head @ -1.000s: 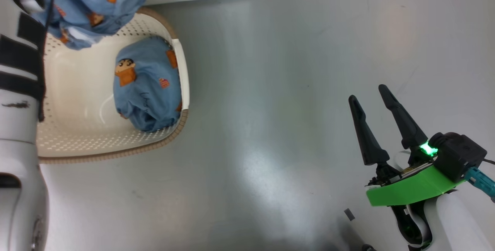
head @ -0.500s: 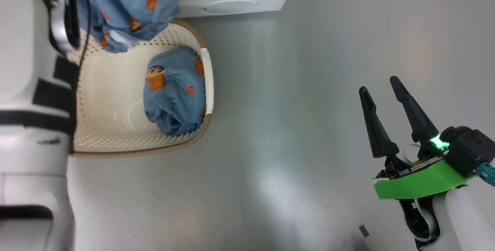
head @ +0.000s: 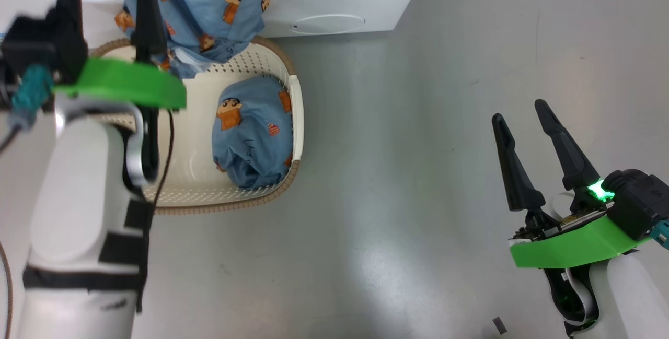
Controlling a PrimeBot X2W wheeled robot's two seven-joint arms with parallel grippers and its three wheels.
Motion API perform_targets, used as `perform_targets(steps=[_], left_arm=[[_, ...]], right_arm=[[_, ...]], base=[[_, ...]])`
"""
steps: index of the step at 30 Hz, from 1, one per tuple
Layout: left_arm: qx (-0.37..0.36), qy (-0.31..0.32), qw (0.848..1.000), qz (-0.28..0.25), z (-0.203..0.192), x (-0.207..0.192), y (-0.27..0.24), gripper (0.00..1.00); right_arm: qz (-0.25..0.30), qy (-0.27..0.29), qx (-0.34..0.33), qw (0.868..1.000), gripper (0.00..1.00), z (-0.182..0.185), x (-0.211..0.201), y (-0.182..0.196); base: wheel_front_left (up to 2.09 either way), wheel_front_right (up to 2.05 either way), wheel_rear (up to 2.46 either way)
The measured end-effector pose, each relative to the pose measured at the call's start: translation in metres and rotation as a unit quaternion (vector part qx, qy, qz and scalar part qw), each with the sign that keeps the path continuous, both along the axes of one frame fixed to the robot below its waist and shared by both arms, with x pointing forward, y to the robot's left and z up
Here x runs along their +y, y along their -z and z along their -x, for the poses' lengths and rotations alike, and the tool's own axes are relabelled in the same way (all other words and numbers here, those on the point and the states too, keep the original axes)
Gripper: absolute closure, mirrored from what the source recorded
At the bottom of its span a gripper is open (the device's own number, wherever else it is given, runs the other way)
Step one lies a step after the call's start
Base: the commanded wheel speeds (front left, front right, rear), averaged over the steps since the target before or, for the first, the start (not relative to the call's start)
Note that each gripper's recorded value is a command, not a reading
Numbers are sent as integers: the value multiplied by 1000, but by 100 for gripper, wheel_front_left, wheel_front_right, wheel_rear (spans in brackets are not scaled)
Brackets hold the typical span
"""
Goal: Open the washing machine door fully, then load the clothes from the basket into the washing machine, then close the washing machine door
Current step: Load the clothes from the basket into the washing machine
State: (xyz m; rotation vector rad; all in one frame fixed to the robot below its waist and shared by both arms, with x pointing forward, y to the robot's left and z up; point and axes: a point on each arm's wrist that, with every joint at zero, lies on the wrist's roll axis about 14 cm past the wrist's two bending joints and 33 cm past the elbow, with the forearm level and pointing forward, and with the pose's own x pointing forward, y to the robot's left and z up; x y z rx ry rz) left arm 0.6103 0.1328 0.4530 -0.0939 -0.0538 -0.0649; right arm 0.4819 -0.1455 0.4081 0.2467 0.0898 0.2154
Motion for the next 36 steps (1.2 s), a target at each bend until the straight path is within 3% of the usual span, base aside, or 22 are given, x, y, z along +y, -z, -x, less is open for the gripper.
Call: perform_targets(steps=[21,36], left_arm=[[62,-71,995,19,119,29,37,0],[99,-102,989,27,148,38,53,0]], right_arm=[[-4,-12,-2,1000,0,5,8,-5],[-3,-15,-3,1000,0,4,10,-5]], base=[[0,0,0],[0,0,0]])
